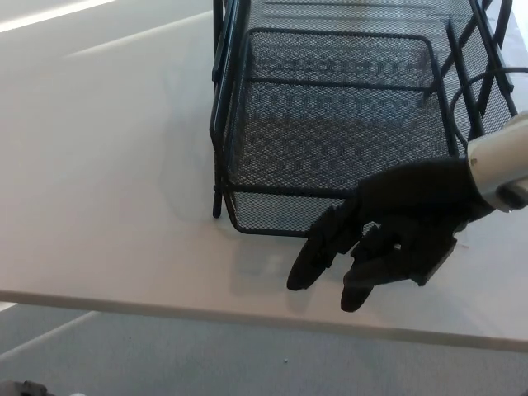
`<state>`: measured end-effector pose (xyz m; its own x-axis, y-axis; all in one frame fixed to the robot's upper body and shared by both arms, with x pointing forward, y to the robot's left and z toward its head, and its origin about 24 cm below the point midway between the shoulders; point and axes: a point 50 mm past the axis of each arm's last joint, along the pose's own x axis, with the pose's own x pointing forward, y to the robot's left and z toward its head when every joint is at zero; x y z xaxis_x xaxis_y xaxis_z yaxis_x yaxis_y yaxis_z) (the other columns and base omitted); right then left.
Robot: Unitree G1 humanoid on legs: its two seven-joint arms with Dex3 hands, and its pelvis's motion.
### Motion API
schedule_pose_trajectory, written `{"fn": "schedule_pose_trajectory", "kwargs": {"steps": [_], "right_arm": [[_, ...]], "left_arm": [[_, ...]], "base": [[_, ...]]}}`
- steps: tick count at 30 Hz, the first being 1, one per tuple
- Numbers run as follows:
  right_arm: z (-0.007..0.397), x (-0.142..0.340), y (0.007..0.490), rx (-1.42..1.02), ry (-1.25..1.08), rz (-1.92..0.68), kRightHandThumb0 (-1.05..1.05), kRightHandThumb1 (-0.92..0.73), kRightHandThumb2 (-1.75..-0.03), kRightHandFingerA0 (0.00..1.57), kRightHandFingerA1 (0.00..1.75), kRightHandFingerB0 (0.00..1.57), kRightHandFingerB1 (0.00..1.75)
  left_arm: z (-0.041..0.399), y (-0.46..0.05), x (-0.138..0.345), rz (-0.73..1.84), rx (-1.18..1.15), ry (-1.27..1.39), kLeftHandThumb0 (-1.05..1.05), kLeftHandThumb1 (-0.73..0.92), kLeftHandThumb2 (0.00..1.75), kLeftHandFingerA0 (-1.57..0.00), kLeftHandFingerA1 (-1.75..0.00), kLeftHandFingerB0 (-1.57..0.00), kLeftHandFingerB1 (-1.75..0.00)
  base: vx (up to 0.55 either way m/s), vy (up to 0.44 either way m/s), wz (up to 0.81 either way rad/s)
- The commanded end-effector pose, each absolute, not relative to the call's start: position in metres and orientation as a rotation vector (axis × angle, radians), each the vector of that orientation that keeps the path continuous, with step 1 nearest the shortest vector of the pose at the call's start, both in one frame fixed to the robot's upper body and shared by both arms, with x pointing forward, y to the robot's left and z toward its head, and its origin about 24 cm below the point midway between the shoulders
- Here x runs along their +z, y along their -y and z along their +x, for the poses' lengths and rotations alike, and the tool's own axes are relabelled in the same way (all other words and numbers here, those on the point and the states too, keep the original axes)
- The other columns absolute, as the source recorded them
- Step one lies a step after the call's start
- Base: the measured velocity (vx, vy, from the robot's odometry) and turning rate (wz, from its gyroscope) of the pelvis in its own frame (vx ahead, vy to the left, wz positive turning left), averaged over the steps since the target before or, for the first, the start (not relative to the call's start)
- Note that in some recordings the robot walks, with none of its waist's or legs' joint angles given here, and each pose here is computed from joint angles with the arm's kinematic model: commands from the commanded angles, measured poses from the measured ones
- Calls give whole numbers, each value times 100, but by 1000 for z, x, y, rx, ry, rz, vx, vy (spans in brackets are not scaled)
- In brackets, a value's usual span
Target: A balck drawer is kept on the middle of the table and the robot uses its right hand to push it back away from the robot
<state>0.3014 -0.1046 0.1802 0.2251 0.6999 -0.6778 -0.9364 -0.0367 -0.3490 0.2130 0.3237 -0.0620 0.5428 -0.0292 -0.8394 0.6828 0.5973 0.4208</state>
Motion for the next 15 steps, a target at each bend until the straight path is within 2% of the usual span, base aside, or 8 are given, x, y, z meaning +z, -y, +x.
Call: {"fn": "schedule_pose_trajectory", "kwargs": {"steps": [1, 3, 15], "right_arm": [[307, 186, 104, 1334, -311, -911, -71, -81, -65, 50, 39, 38, 35], [309, 186, 104, 1331, -316, -905, -70, -81, -65, 48, 39, 38, 35], [332, 177, 120, 1209, -336, -942, -71, -81, -65, 46, 39, 39, 35]], "left_arm": [[211, -329, -60, 841, -480, -918, -56, 72, 63, -47, -39, -32, -33], [211, -329, -60, 841, -484, -911, -56, 75, 63, -48, -38, -33, -33], [210, -329, -60, 843, -489, -915, -56, 73, 63, -45, -38, -30, -32]], "base": [[0, 0, 0], [0, 0, 0], [0, 0, 0]]}}
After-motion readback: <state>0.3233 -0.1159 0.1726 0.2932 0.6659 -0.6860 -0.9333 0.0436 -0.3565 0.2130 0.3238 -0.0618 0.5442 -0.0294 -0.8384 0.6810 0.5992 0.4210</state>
